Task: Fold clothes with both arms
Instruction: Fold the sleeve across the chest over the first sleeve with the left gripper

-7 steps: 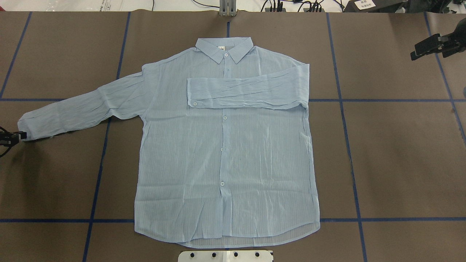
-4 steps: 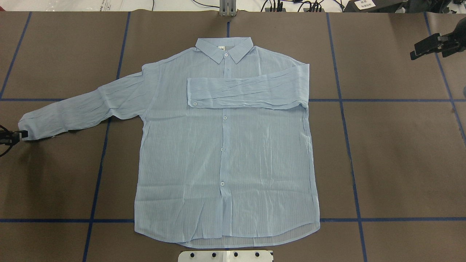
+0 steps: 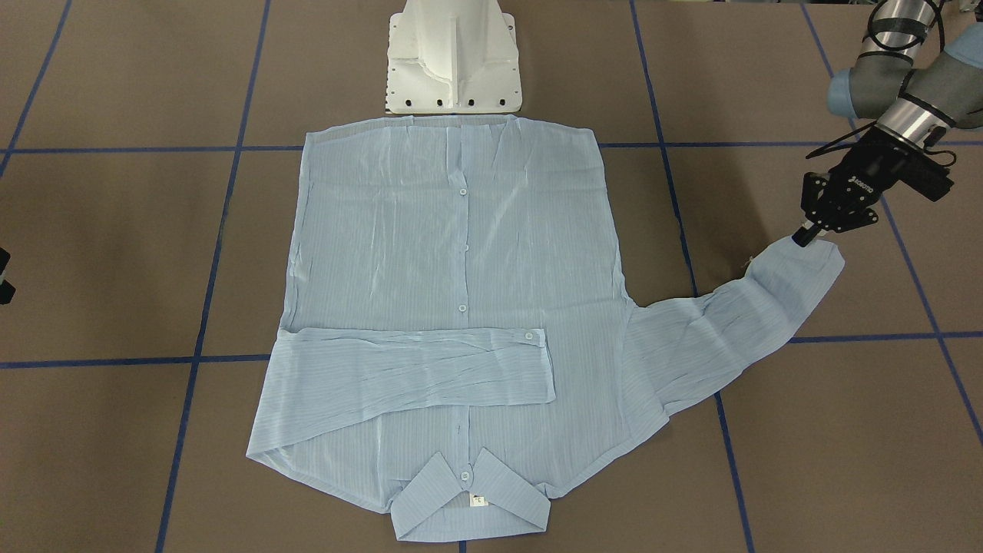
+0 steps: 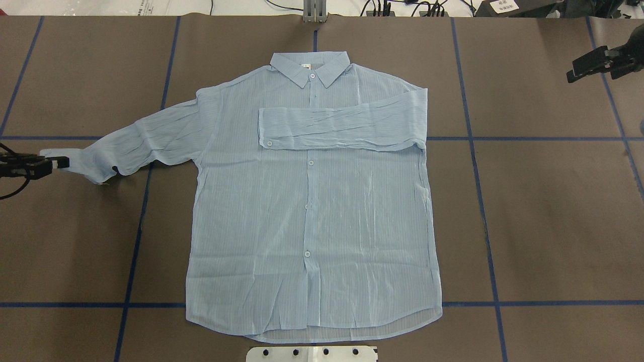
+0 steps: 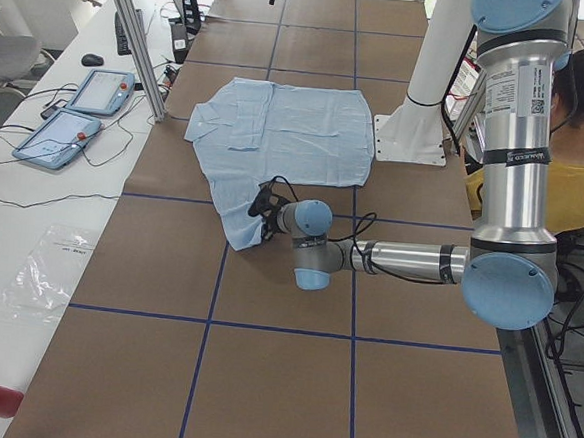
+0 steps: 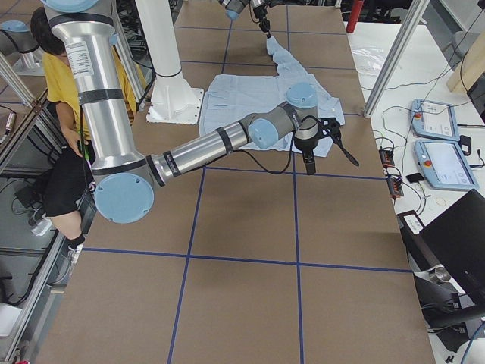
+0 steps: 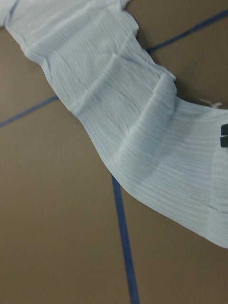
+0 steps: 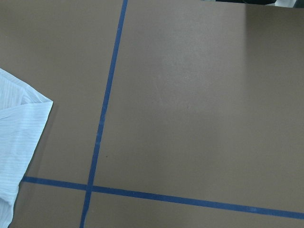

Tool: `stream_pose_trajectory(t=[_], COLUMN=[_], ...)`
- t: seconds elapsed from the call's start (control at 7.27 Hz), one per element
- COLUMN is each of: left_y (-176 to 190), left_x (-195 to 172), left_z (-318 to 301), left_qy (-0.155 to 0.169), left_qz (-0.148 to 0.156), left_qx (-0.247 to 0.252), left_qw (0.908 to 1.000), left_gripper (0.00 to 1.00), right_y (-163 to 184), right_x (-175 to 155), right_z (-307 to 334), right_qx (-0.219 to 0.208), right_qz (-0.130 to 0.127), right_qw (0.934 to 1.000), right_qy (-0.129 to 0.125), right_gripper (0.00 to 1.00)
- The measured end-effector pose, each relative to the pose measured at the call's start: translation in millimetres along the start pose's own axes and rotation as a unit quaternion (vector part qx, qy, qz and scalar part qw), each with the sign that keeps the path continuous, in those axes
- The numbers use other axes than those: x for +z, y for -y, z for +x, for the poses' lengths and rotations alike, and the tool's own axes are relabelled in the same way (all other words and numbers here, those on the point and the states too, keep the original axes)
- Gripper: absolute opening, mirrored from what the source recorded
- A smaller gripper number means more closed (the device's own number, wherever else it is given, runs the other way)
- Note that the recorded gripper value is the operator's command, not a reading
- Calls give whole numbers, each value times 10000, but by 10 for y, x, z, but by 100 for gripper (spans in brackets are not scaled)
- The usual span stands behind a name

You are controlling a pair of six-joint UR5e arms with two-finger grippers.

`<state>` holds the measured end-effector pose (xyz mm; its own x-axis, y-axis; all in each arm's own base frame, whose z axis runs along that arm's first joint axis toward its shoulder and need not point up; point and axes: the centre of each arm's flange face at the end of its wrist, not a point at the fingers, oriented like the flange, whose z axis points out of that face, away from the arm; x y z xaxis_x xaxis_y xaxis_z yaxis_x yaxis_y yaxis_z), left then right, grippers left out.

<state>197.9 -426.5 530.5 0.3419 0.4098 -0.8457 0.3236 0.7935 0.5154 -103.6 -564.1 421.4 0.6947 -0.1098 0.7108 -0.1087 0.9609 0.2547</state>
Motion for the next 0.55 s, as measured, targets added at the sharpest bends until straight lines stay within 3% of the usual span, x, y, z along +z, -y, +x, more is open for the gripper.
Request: stream_pose_trajectory(t=[0.28, 0.55], left_y=[961, 1881], left_x=[504, 1074], left_z=[948, 2054], left_qy=[-511, -594], left_qz=[58, -120], left_qx=[-477, -866], left_qw=[9975, 9944], left_gripper=[0, 0], right_y=[11, 26], right_x=[-9, -22], right_z=[-15, -33], right_qx=[2, 24], right_qz=[11, 27], right_qw=[10000, 10000], right_qy=[6, 9], right_gripper=[100, 100])
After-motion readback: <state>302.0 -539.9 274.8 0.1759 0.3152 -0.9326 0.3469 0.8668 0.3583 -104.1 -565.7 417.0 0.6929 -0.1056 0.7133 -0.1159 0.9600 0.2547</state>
